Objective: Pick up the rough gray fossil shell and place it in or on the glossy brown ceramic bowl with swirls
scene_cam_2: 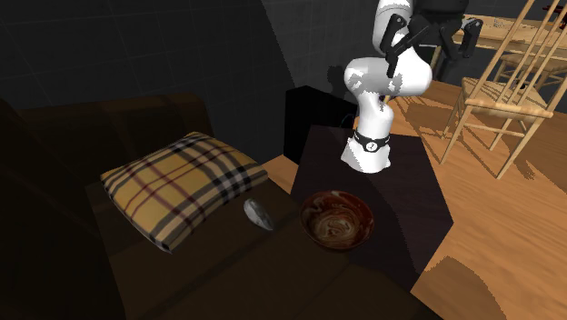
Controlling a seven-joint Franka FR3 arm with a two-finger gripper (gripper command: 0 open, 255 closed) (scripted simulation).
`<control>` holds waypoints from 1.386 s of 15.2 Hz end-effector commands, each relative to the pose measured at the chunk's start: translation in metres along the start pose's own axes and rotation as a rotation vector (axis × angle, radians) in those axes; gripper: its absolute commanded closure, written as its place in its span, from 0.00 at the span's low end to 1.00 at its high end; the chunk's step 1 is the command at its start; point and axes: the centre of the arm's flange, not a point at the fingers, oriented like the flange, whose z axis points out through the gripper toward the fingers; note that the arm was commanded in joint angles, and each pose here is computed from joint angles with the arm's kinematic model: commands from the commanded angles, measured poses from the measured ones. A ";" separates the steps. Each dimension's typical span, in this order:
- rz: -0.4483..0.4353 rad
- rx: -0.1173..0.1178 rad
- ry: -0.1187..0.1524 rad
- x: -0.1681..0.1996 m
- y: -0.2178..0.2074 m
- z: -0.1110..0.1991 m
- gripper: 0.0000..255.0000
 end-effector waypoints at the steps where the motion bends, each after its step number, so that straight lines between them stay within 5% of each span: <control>1: 0.000 0.000 0.000 0.000 0.000 0.000 0.00; 21: 0.008 -0.032 -0.013 0.028 0.181 0.186 0.00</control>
